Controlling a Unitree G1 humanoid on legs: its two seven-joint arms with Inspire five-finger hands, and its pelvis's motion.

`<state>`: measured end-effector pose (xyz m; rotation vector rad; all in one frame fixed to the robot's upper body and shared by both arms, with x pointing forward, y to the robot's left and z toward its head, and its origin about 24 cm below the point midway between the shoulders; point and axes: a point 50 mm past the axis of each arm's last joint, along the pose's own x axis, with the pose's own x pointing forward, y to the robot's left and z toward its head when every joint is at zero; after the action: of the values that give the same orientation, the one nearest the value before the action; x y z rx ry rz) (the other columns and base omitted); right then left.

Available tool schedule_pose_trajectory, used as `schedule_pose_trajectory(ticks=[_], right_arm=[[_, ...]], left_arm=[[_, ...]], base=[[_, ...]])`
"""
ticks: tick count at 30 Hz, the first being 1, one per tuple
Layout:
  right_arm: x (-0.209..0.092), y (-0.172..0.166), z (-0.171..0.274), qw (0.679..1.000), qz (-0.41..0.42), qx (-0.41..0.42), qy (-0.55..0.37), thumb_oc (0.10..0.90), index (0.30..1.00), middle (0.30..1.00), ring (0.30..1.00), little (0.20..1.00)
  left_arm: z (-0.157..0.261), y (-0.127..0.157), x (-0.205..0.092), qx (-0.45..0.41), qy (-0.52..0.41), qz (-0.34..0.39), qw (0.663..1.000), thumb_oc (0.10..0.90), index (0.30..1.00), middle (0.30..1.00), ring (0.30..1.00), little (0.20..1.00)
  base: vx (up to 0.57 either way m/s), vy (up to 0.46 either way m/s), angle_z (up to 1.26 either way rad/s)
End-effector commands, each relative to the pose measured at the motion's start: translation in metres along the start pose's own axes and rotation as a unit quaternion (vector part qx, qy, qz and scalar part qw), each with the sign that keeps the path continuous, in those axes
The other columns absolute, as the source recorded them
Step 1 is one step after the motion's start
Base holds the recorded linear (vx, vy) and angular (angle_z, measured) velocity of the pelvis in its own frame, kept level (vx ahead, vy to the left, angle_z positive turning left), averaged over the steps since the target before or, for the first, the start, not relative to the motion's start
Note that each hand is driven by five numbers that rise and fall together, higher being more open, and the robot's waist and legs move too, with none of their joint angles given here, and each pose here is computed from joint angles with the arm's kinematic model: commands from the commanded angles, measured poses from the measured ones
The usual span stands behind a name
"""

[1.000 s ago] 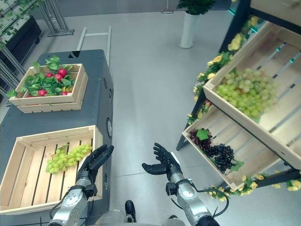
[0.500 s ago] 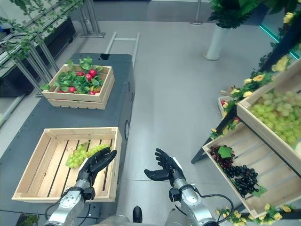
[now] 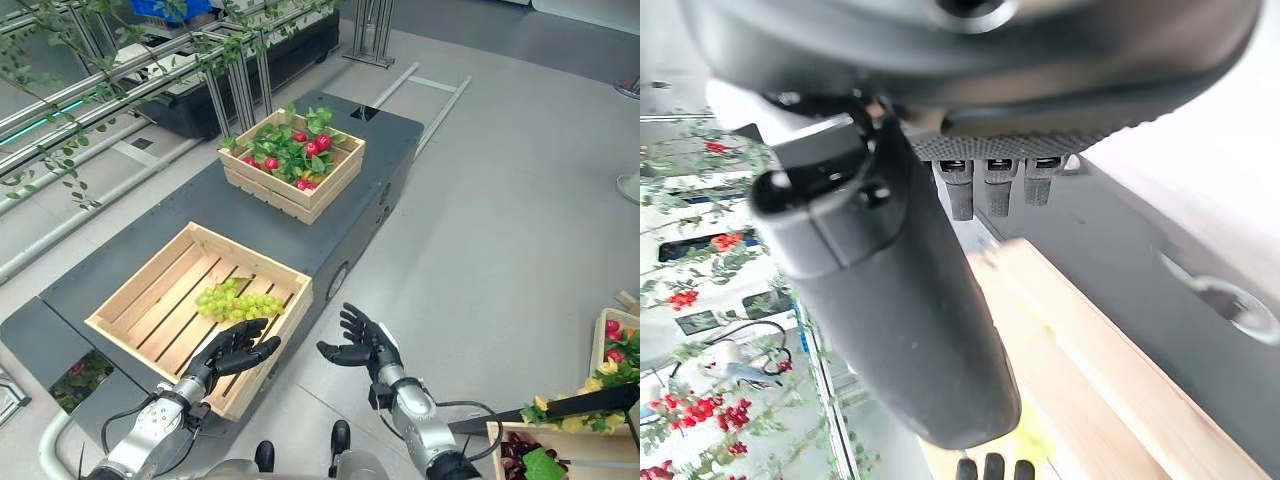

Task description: Pick up the fruits from the basket on one side to the basket on the other side

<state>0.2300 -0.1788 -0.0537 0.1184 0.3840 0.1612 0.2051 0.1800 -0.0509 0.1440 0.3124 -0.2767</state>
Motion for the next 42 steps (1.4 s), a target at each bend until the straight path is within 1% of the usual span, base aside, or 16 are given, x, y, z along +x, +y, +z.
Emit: schedule_pose_trajectory(ticks=[1, 5, 6, 11, 14, 18, 25, 29, 33, 35, 37, 38, 39, 40, 41, 42], right_arm=[[0.006, 0.019, 0.037, 0.992, 0.064, 0.019, -0.104, 0.800, 0.900, 0.900, 0.900, 0.900], [0.006, 0.022, 0.030, 0.995, 0.049, 0.035, -0.085, 0.800, 0.900, 0.900, 0.900, 0.900], [0.004, 0.019, 0.027, 0.996, 0.026, 0.043, -0.079, 0.800, 0.900, 0.900, 0.900, 0.900], [-0.003, 0.007, 0.022, 0.991, -0.050, 0.071, -0.099, 0.800, 0.900, 0.900, 0.900, 0.900], [-0.002, 0.009, 0.021, 0.990, -0.051, 0.083, -0.099, 0.800, 0.900, 0.900, 0.900, 0.900], [-0.004, 0.016, 0.019, 0.990, -0.028, 0.092, -0.100, 0.800, 0.900, 0.900, 0.900, 0.900], [-0.004, 0.020, 0.020, 0.988, -0.043, 0.107, -0.106, 0.800, 0.900, 0.900, 0.900, 0.900], [-0.007, 0.018, 0.030, 0.982, -0.055, 0.115, -0.142, 0.800, 0.900, 0.900, 0.900, 0.900], [0.001, 0.020, 0.046, 0.975, -0.065, 0.115, -0.179, 0.800, 0.900, 0.900, 0.900, 0.900], [0.012, 0.016, 0.050, 0.975, -0.099, 0.122, -0.156, 0.800, 0.900, 0.900, 0.900, 0.900], [0.010, 0.017, 0.049, 0.975, -0.089, 0.130, -0.158, 0.800, 0.900, 0.900, 0.900, 0.900], [0.005, 0.018, 0.045, 0.978, -0.079, 0.115, -0.158, 0.800, 0.900, 0.900, 0.900, 0.900], [0.003, 0.015, 0.041, 0.978, -0.085, 0.114, -0.152, 0.800, 0.900, 0.900, 0.900, 0.900], [0.002, 0.010, 0.039, 0.978, -0.097, 0.110, -0.147, 0.800, 0.900, 0.900, 0.900, 0.900], [0.002, 0.010, 0.039, 0.978, -0.098, 0.109, -0.147, 0.800, 0.900, 0.900, 0.900, 0.900], [0.002, 0.003, 0.040, 0.978, -0.108, 0.102, -0.148, 0.800, 0.900, 0.900, 0.900, 0.900]], left_arm=[[0.050, 0.011, 0.012, -0.051, -0.147, 0.023, 0.988, 0.800, 0.900, 0.900, 0.900, 0.900], [0.042, 0.014, 0.004, -0.087, -0.150, 0.055, 0.983, 0.800, 0.900, 0.900, 0.900, 0.900], [0.043, 0.013, 0.004, -0.085, -0.155, 0.056, 0.983, 0.800, 0.900, 0.900, 0.900, 0.900], [0.066, 0.007, 0.020, -0.083, -0.197, 0.019, 0.977, 0.800, 0.900, 0.900, 0.900, 0.900], [0.069, 0.006, 0.023, -0.075, -0.201, 0.029, 0.976, 0.800, 0.900, 0.900, 0.900, 0.900], [0.078, 0.011, 0.022, -0.063, -0.213, 0.027, 0.975, 0.800, 0.900, 0.900, 0.900, 0.900], [0.085, 0.014, 0.013, -0.059, -0.232, 0.012, 0.971, 0.800, 0.900, 0.900, 0.900, 0.900], [0.102, 0.014, 0.014, -0.018, -0.263, 0.007, 0.965, 0.800, 0.900, 0.900, 0.900, 0.900], [0.124, 0.017, 0.023, -0.003, -0.293, 0.022, 0.956, 0.800, 0.900, 0.900, 0.900, 0.900], [0.124, 0.020, 0.025, 0.018, -0.286, 0.034, 0.957, 0.800, 0.900, 0.900, 0.900, 0.900], [0.126, 0.022, 0.022, 0.020, -0.292, 0.028, 0.956, 0.800, 0.900, 0.900, 0.900, 0.900], [0.125, 0.022, 0.014, 0.044, -0.302, 0.035, 0.952, 0.800, 0.900, 0.900, 0.900, 0.900], [0.125, 0.022, 0.011, 0.065, -0.306, 0.041, 0.949, 0.800, 0.900, 0.900, 0.900, 0.900], [0.127, 0.022, 0.010, 0.106, -0.315, 0.050, 0.942, 0.800, 0.900, 0.900, 0.900, 0.900], [0.128, 0.022, 0.011, 0.113, -0.317, 0.051, 0.940, 0.800, 0.900, 0.900, 0.900, 0.900], [0.134, 0.021, 0.011, 0.177, -0.330, 0.067, 0.925, 0.800, 0.900, 0.900, 0.900, 0.900]], base=[[0.13, -0.096, -0.01], [0.12, -0.077, 0.07], [0.01, -0.042, 0.29], [-0.02, 0.057, 1.00], [0.04, 0.131, 0.88], [0.09, 0.100, -0.02], [0.08, 0.152, 0.02], [-0.04, 0.011, 0.06], [0.04, -0.278, 0.43], [0.10, -0.465, 0.54], [0.19, -0.279, 0.59], [0.26, -0.231, 0.49], [0.33, -0.256, 0.39], [0.15, -0.114, 0.20], [0.14, -0.081, 0.24], [0.08, -0.025, 0.24]])
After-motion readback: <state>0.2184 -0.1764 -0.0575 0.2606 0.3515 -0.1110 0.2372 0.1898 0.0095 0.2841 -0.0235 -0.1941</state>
